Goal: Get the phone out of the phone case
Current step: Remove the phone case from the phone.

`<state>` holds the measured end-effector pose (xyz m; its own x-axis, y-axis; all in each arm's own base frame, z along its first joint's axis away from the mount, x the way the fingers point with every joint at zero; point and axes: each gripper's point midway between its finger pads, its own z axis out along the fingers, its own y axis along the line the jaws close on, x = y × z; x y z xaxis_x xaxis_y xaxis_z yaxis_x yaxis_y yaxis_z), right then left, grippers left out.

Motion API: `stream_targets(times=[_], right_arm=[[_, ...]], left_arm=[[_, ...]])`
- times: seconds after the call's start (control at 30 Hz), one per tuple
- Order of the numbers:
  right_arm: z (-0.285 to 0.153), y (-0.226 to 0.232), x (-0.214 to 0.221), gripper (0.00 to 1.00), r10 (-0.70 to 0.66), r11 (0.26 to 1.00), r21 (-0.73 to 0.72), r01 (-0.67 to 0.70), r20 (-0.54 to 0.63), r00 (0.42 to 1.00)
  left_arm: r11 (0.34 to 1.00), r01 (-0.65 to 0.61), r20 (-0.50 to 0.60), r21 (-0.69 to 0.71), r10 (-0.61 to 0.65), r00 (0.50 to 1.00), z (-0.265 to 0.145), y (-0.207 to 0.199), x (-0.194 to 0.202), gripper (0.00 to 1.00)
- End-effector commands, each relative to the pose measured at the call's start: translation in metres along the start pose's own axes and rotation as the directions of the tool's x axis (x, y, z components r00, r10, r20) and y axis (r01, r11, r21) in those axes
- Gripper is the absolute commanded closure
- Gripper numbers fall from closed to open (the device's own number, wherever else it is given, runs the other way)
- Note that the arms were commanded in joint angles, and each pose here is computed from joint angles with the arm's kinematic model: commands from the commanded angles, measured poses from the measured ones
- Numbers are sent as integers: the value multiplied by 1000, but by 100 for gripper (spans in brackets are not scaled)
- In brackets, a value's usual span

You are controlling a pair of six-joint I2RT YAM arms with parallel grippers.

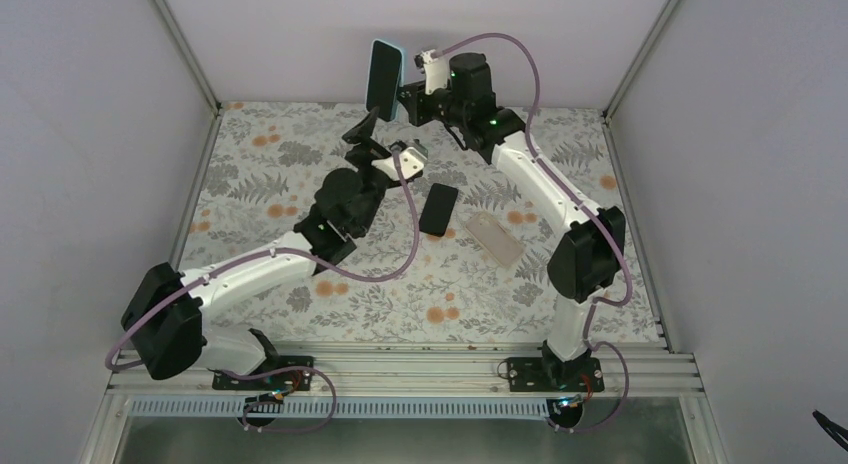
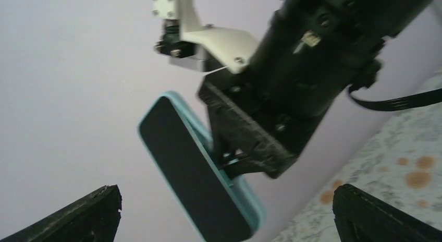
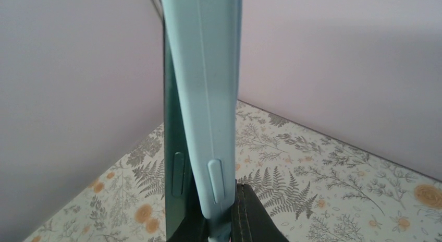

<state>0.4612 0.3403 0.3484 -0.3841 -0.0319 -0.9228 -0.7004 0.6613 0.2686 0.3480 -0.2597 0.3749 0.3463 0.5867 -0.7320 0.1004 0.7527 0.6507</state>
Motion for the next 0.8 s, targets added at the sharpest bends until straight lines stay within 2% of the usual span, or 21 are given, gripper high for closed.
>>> stream_targets(times=[0.0,0.33,0.53,0.77], right_arm=[[-9,-4,-37,97,-20,999,40,16,95,995],[-16,-10,-43,97,-7,998,65,0,106,994],[-19,-7,-47,97,7,998,57,-13,113,994],[-18,-6,-47,97,11,999,51,-17,111,994]], left_arm=[[974,63,-54,217,-52,997,7,-35,6,0],[980,26,-95,198,-7,995,17,-23,28,0],[997,3,-114,78,5,993,23,1,50,0],[996,-24,-128,85,35,991,31,-6,61,0]])
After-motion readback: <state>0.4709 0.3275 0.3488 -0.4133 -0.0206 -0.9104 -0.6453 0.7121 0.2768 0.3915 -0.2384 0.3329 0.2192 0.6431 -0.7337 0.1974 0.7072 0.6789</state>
